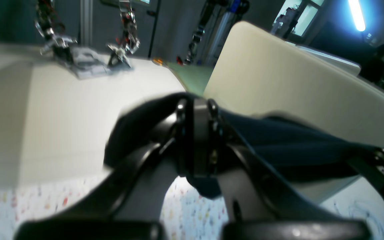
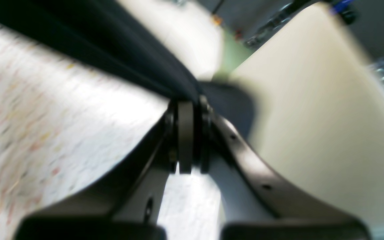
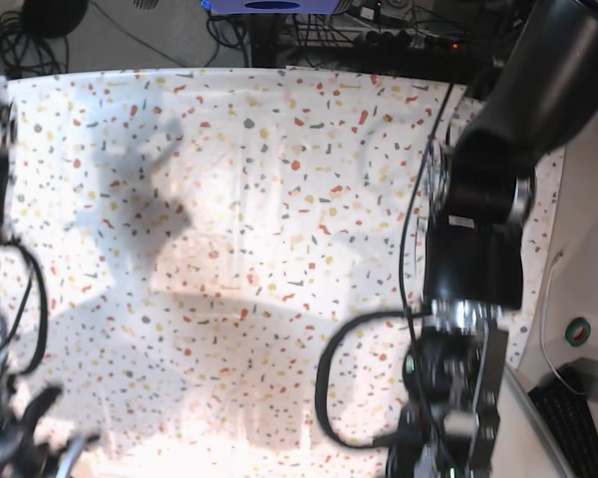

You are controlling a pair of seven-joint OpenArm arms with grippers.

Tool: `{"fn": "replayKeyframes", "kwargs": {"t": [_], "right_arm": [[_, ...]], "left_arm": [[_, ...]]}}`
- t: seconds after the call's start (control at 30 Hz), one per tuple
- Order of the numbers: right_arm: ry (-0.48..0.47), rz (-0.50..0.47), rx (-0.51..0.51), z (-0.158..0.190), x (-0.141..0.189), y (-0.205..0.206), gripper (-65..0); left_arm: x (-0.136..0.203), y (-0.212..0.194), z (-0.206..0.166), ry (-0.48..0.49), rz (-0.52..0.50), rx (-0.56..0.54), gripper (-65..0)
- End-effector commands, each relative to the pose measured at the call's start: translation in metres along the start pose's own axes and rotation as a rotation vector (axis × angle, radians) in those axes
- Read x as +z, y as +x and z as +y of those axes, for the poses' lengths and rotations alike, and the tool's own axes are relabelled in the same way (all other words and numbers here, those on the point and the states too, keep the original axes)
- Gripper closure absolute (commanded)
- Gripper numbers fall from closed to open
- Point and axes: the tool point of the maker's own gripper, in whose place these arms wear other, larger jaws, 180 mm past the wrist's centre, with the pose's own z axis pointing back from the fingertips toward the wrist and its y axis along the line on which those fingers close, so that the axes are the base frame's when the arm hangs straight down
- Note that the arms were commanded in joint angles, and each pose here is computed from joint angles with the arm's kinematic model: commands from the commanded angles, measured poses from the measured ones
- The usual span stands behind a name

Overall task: Layout the t-shirt on the table in an organized manner, then fold the t-shirt properly
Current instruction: 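Lay the lifted t-shirt down flat with both grippers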

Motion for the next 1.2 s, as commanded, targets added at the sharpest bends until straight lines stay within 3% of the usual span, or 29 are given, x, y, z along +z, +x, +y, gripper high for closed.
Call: {"fn": "replayKeyframes", "kwargs": {"t": [0.0, 0.17, 0.37, 0.5, 0.67, 0.7, 0.77, 0.8, 0.87, 0.9, 1.0, 1.1, 1.17], "right_arm": [[-0.018, 0.029, 0.004, -0.002, 0.002, -0.012, 0.0], [0.162, 0.133, -0.05, 0.086, 0.003, -0.096, 0.0], [0.375, 0.366, -0.173, 0.2, 0.032, -0.213, 0.0], [0.45, 0.448, -0.228, 0.246, 0.063, -0.244, 0.0], [0.474, 0.429, -0.261, 0.261, 0.089, -0.234, 0.0], [0.475, 0.435, -0.258, 0.261, 0.093, -0.234, -2.4], [0.48, 0.457, -0.25, 0.261, 0.105, -0.235, -19.8], [0.481, 0.456, -0.249, 0.261, 0.11, -0.234, -26.4], [0.482, 0.441, -0.251, 0.26, 0.123, -0.229, -38.6], [0.479, 0.424, -0.251, 0.257, 0.128, -0.224, -41.4], [0.466, 0.379, -0.245, 0.249, 0.137, -0.209, -41.7], [0.405, 0.358, -0.253, 0.227, 0.125, -0.205, -41.7], [0.335, 0.368, -0.272, 0.202, 0.103, -0.211, -41.6]], "left_arm": [[0.008, 0.001, 0.007, 0.018, -0.015, -0.014, 0.0], [0.056, -0.105, 0.039, 0.095, 0.154, 0.033, 0.0], [0.14, -0.258, 0.082, 0.247, 0.466, 0.151, 0.0], [0.183, -0.298, 0.094, 0.306, 0.496, 0.158, 0.0], [0.215, -0.31, 0.116, 0.357, 0.533, 0.132, 0.0], [0.218, -0.311, 0.118, 0.36, 0.538, 0.127, 0.0], [0.23, -0.316, 0.124, 0.374, 0.564, 0.115, 0.0], [0.235, -0.318, 0.127, 0.378, 0.573, 0.108, -2.6], [0.247, -0.32, 0.136, 0.395, 0.592, 0.089, -23.7], [0.253, -0.321, 0.141, 0.404, 0.601, 0.08, -32.7], [0.263, -0.3, 0.171, 0.484, 0.549, 0.083, -52.8], [0.267, -0.266, 0.2, 0.563, 0.456, 0.089, -60.6], [0.26, -0.24, 0.199, 0.556, 0.388, 0.072, -58.1]]}}
